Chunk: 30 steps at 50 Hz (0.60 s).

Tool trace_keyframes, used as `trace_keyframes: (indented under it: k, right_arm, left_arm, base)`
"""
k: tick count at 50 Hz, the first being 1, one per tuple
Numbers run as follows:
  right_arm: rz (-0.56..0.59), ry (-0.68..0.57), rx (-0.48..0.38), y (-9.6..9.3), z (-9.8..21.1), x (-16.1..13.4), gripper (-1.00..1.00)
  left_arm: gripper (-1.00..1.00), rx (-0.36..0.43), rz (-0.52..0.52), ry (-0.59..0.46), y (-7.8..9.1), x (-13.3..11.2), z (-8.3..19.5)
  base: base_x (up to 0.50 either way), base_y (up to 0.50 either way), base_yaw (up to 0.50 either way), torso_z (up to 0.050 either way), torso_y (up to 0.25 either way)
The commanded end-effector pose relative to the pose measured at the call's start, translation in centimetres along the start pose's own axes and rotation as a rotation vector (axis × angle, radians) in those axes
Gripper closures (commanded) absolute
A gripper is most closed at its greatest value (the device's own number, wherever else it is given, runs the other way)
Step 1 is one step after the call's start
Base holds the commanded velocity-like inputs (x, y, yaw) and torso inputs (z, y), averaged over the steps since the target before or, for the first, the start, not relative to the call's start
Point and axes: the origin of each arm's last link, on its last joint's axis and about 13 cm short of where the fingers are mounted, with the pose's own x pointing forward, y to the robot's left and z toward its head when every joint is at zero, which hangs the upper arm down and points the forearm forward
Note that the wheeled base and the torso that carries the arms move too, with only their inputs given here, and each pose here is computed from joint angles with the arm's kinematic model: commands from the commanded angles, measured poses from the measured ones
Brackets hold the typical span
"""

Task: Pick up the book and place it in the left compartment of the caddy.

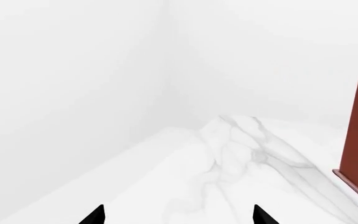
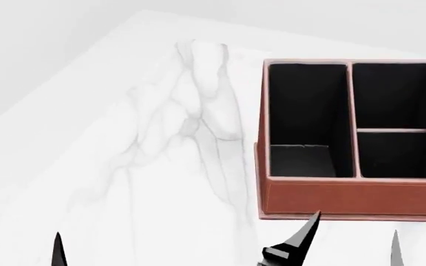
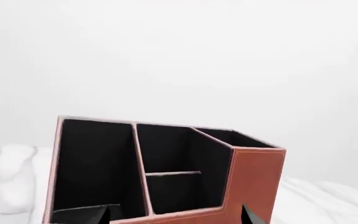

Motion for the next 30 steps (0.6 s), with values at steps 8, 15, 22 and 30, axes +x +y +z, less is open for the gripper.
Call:
trace_keyframes:
  k: [8, 15, 22, 30]
  right_arm:
    - [-0.545, -0.002, -0.021, 1.3, -1.8, -0.5, -1.00]
    - [-0.663, 0.066, 0.041, 0.3, -2.7, -0.6, -1.00]
    - [-0.713, 0.075, 0.036, -0.2, -2.8, -0.5, -1.00]
    - [-0.729, 0.068, 0.019, 0.0, -3.0, -1.5, -1.00]
  left_arm:
    - [-1.00, 0.000, -0.004, 0.000, -0.1, -0.2, 0.0]
    - [-1.00, 0.000, -0.005, -0.002, -0.2, -0.2, 0.1]
    - [-1.00, 0.006, 0.006, 0.016, -0.2, 0.4, -0.3]
    - [-1.00, -0.006, 0.001, 0.009, 0.2, -0.4, -0.5]
  base:
    - [0.00, 0.00, 0.00, 0.000, 0.000]
    - [0.00, 0.00, 0.00, 0.000, 0.000]
    - [0.00, 0.00, 0.00, 0.000, 0.000]
    - [0.00, 0.00, 0.00, 0.000, 0.000]
